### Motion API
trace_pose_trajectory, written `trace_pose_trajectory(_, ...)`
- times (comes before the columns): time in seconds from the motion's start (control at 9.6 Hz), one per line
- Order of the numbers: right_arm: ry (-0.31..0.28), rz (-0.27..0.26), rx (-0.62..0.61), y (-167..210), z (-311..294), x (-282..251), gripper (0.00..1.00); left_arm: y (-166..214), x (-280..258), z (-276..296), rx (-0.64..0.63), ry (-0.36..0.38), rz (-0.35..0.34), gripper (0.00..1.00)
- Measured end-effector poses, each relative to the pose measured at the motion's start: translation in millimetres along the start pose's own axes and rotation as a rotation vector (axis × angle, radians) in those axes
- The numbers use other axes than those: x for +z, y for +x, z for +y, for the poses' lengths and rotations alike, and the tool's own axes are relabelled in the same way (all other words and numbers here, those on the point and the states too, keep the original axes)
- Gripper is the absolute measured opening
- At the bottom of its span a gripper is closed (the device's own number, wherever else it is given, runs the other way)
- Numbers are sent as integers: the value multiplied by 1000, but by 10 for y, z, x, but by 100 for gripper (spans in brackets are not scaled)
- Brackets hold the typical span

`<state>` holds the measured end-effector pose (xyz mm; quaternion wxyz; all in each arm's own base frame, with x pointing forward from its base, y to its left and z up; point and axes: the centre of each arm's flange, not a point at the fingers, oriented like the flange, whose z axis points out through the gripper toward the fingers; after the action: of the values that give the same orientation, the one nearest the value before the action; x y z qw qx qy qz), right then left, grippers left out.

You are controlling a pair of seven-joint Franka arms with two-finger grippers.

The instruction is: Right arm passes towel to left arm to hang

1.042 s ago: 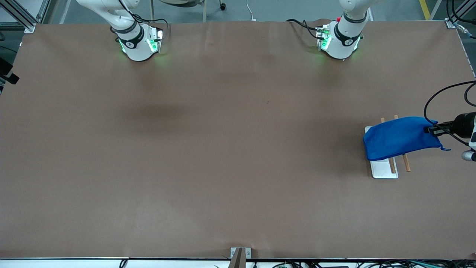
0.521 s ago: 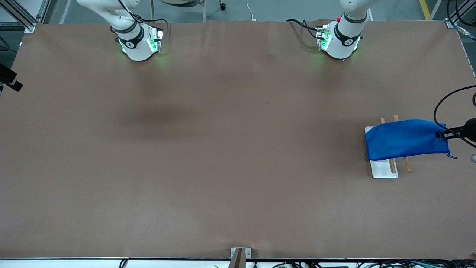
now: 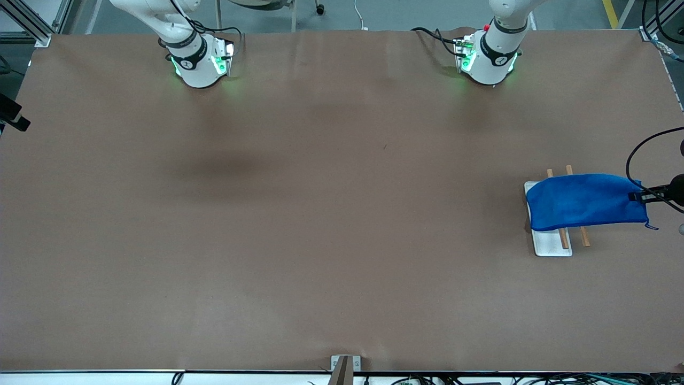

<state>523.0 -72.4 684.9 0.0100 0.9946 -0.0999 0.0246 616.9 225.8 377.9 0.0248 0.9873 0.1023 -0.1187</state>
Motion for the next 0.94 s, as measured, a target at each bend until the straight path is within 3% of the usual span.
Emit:
trace_pose_trajectory(0.1, 0, -1, 1, 2, 5, 3, 100, 9, 30, -19, 5, 17, -6, 15)
trace_pose_trajectory(0.42, 0, -2, 1, 4, 5, 8, 100, 7, 2, -113, 9, 22, 1, 57)
trace_pose_trajectory(0.62, 0, -3, 1, 4, 5, 10, 100, 32, -193, -145, 18, 26, 41, 90)
trace_pose_trajectory(0.73, 0, -3, 1, 4, 5, 10, 100, 41, -337, -147, 28, 30, 66, 100)
trace_pose_trajectory(0.94, 0, -3, 1, 4, 5, 10, 100, 2, -640, -30, 49, 31, 97, 100)
